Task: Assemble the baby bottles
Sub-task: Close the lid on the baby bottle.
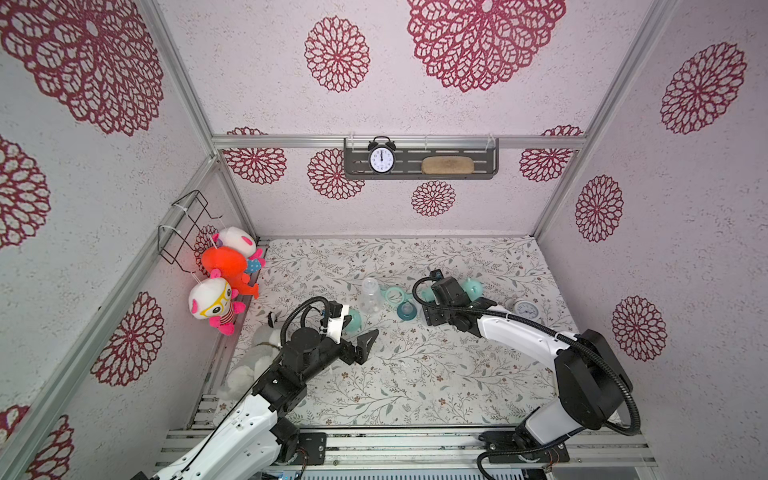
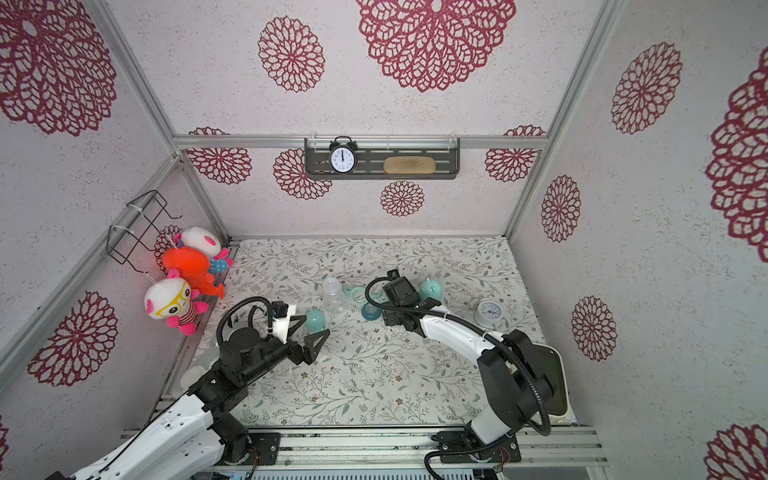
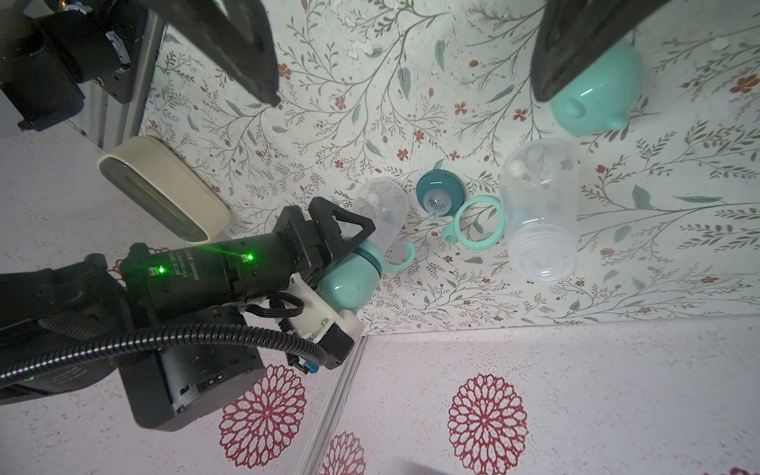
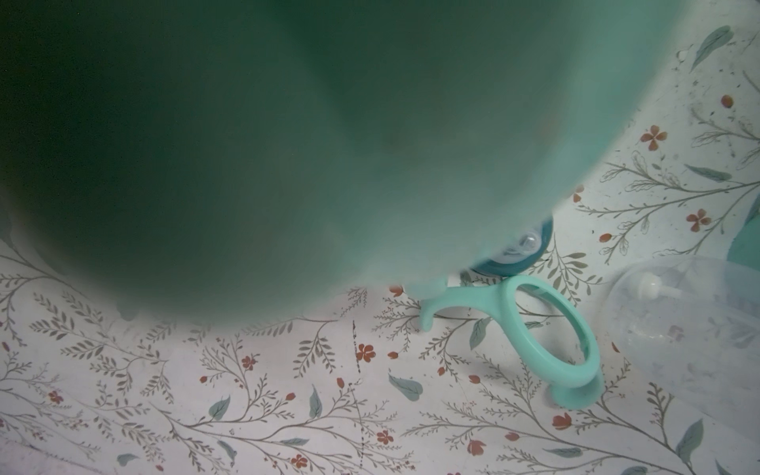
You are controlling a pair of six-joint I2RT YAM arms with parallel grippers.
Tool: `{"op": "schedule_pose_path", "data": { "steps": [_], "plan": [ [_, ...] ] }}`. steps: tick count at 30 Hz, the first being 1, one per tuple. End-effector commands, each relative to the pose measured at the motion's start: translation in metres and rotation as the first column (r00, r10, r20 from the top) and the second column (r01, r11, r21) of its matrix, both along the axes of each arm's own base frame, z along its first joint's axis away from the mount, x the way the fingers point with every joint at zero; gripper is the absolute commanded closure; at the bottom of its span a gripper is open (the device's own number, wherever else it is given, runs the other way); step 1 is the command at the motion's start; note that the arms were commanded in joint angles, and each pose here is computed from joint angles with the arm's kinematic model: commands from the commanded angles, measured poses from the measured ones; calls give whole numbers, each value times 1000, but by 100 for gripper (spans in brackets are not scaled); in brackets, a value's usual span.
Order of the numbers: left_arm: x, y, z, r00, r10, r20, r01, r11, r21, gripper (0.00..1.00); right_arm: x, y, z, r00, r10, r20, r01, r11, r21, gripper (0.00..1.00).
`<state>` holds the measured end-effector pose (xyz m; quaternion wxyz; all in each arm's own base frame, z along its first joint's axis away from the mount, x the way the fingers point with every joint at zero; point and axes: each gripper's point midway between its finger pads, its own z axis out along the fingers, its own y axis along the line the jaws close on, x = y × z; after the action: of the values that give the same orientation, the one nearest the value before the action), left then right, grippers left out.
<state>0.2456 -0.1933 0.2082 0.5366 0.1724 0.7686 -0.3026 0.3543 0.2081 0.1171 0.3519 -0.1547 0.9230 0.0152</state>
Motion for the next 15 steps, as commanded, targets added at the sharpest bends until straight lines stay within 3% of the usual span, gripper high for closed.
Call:
{"op": "schedule_pose_path", "data": {
  "steps": [1, 15],
  "plan": [
    [2, 5, 3, 1000, 21, 7, -21, 1000, 6, 2, 7, 2, 15, 1000, 7, 27, -7, 1000, 0, 22],
    [6, 11, 6, 998, 61, 8, -61, 998, 16, 2, -3, 13, 50, 996, 80, 39, -83, 994, 75, 17]
  ]
}}
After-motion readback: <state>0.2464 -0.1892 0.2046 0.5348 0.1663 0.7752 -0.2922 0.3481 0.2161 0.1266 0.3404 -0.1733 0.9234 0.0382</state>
